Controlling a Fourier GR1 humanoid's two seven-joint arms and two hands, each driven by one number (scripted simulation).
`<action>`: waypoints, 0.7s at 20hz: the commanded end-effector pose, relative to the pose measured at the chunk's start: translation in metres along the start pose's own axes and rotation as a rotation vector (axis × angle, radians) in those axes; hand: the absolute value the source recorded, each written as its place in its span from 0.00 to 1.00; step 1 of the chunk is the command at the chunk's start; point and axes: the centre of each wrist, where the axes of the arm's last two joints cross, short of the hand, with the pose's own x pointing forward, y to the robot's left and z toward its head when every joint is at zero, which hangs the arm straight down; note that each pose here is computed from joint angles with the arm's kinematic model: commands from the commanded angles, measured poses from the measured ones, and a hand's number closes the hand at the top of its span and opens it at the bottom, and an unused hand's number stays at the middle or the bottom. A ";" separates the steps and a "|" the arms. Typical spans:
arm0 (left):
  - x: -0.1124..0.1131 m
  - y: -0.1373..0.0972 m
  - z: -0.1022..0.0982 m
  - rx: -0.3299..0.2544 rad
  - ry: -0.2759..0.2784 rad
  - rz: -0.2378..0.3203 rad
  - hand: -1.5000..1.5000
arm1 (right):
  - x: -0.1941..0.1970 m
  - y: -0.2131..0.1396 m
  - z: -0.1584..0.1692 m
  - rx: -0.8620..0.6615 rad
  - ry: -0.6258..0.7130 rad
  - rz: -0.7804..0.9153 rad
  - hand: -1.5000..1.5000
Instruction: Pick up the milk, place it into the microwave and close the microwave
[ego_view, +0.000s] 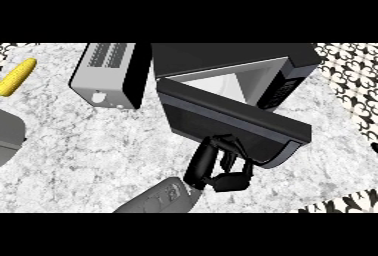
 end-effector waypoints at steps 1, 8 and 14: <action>0.012 0.002 -0.020 0.092 -0.006 0.002 1.00 | 0.011 -0.013 -0.010 0.027 -0.043 0.007 0.00; 0.018 0.011 -0.044 0.191 0.058 -0.005 0.00 | 0.054 -0.046 -0.041 0.032 -0.116 0.280 0.00; 0.030 0.019 -0.062 0.296 0.046 0.043 0.00 | 0.078 -0.058 -0.062 0.071 -0.162 0.461 1.00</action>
